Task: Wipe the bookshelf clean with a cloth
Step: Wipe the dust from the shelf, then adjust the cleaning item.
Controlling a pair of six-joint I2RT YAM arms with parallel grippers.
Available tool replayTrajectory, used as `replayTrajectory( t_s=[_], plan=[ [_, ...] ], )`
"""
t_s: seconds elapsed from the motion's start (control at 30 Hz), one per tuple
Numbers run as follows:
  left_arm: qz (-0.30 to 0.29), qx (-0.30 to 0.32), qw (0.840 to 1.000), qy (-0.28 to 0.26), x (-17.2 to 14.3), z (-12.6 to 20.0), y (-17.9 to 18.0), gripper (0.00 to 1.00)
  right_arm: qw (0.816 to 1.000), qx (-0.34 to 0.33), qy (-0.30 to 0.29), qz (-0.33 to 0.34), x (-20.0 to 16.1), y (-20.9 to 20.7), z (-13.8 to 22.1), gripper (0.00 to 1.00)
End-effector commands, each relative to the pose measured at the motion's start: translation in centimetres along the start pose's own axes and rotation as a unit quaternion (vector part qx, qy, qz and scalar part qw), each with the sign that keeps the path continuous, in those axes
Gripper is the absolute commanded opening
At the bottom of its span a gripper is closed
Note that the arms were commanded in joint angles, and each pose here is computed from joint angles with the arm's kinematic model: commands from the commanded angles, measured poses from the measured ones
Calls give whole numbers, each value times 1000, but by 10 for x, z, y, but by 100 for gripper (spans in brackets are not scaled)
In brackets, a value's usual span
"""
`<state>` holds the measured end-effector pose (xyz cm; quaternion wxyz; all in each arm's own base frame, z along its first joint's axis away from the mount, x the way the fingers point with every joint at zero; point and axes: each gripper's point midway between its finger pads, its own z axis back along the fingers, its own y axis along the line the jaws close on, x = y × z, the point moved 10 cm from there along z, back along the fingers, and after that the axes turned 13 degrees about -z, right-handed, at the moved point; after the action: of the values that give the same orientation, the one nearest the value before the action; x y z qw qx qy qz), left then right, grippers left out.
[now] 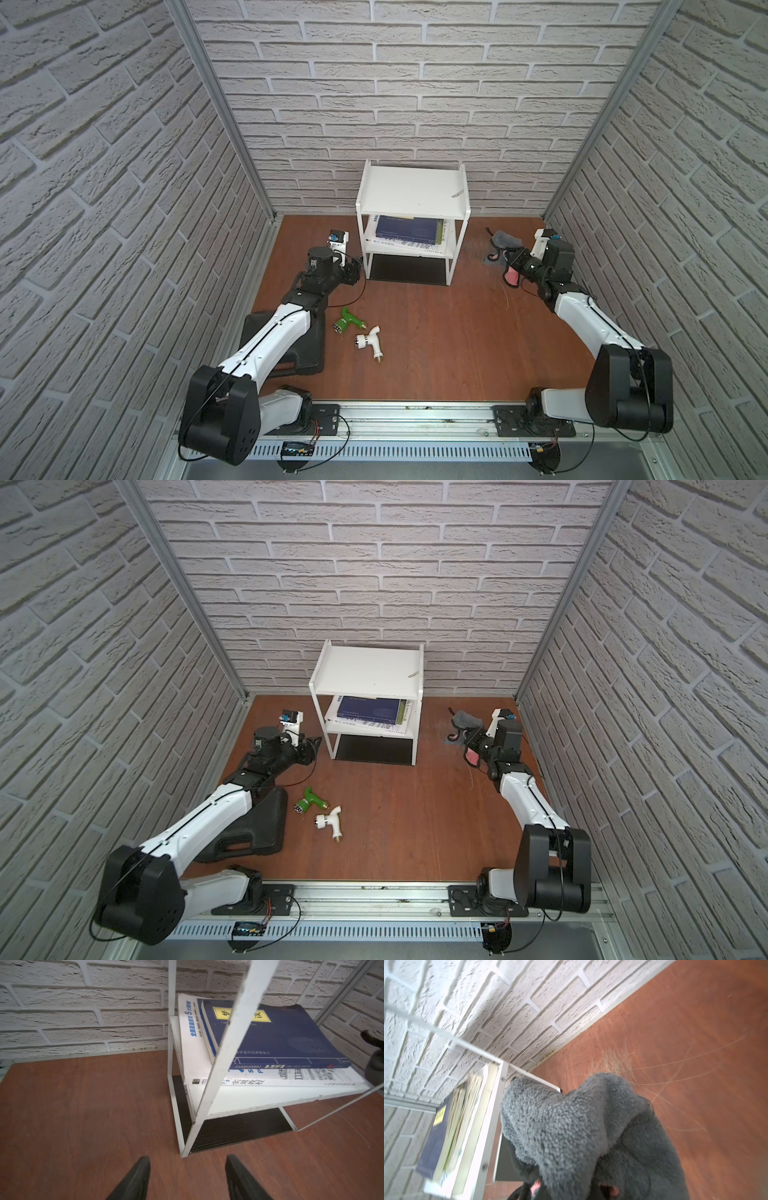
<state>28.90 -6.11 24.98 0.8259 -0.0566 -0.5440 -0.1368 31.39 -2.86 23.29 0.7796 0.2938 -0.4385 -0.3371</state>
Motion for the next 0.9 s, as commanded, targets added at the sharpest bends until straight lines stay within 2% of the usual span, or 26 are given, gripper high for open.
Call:
replayTrajectory(
  t_s=[0.0,0.03,0.13,0.2,0.27,0.33,0.47,0.53,0.63,0.73,0.8,0.87],
  plan=[
    [35,66,997,-19,-4,22,7,69,999,-3,-4,51,-19,-7,25,2],
    [45,81,995,-22,-7,30,8,71,998,15,-6,58,-26,-7,34,2],
    [69,96,992,-38,-12,53,8,96,990,100,8,96,-47,1,60,3],
    [56,64,995,-44,-7,63,3,98,974,185,40,127,-55,18,77,2],
    [32,26,997,-60,2,70,-7,98,944,280,84,150,-60,43,90,3],
    [5,-2,996,-87,11,76,-18,98,906,360,126,182,-66,71,102,3],
    [-52,-77,987,-129,28,88,-46,98,841,438,202,244,-90,123,107,3],
    [-72,-159,971,-161,34,94,-62,98,816,461,224,268,-101,148,105,3],
    [-89,-318,919,-213,49,106,-86,98,797,487,238,268,-114,182,96,3],
    [-110,-419,874,-220,63,110,-105,98,772,511,275,258,-125,208,83,3],
    [-135,-437,863,-215,69,108,-117,98,750,532,300,256,-134,219,81,3],
    [-158,-428,865,-211,74,102,-125,98,731,549,313,257,-140,227,80,3]
  ],
)
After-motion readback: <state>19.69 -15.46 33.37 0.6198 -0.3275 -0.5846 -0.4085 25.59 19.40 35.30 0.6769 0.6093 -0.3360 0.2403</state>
